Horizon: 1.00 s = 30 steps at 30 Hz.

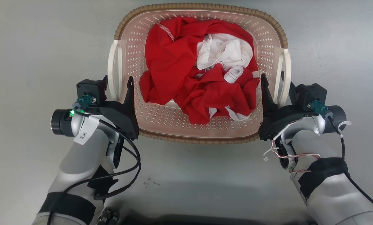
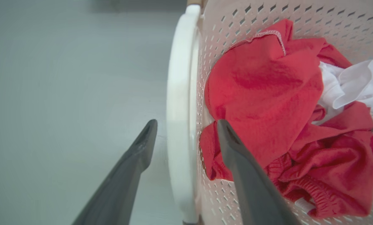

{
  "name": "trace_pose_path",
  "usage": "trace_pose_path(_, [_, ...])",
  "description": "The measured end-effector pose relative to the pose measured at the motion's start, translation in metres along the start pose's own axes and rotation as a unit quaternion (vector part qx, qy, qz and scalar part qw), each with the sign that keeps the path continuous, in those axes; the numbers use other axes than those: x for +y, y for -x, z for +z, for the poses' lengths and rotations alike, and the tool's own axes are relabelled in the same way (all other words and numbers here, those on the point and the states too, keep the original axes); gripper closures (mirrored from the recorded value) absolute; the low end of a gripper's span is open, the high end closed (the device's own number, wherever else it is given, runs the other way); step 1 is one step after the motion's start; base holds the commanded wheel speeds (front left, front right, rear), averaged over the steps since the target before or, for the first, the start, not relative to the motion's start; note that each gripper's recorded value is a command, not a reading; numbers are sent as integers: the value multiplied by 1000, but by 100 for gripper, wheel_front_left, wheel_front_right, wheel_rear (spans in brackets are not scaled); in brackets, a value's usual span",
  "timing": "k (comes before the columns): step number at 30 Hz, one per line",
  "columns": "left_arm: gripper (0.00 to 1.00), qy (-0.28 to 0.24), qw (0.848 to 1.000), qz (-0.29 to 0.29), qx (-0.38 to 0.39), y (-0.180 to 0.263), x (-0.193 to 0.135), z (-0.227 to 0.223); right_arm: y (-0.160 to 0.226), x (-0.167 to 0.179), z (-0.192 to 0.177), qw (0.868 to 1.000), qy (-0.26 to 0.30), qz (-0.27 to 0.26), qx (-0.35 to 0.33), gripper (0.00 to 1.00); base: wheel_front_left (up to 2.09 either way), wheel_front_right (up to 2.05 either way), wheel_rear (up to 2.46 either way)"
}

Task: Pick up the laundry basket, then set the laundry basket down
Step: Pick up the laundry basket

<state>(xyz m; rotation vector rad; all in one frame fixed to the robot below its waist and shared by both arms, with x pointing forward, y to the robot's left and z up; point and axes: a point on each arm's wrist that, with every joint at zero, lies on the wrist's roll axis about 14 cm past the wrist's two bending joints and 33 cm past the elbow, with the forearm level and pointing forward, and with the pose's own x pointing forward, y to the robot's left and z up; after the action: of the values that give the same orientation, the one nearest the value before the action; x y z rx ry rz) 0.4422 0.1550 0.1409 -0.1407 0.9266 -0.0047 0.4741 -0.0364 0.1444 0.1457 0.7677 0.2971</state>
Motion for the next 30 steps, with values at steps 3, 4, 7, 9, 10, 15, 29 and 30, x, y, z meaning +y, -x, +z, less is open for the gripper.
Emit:
trace_pose_path(3, [25,6,1000,-2,2,-1,-2,1,-3,1,4,1000,2,1,-3,44,0,0,0])
trace_pose_path(4, [43,7,1000,-3,2,-2,-2,2,-3,2,3,1000,3,2,-2,52,0,0,0])
trace_pose_path(7, [78,-1,1000,-12,10,-3,-7,-1,-4,3,2,1000,1,3,2,68,0,0,0])
trace_pose_path(9, [100,-7,1000,-14,16,-2,-6,-4,-4,2,1,1000,-2,-1,5,82,0,0,0])
trace_pose_path(10, [100,-8,1000,-17,17,-2,-7,-5,-4,2,1,1000,-2,-2,6,82,0,0,0])
trace_pose_path(15, [100,-17,999,-28,21,0,-14,-6,-4,-4,2,1000,-4,-12,9,100,0,0,0])
trace_pose_path(29, [100,-18,999,-40,11,16,-29,9,13,-4,14,1000,-13,-22,14,100,0,0,0])
trace_pose_path(30, [100,-19,999,-41,10,18,-30,11,14,-4,16,1000,-14,-22,12,100,0,0,0])
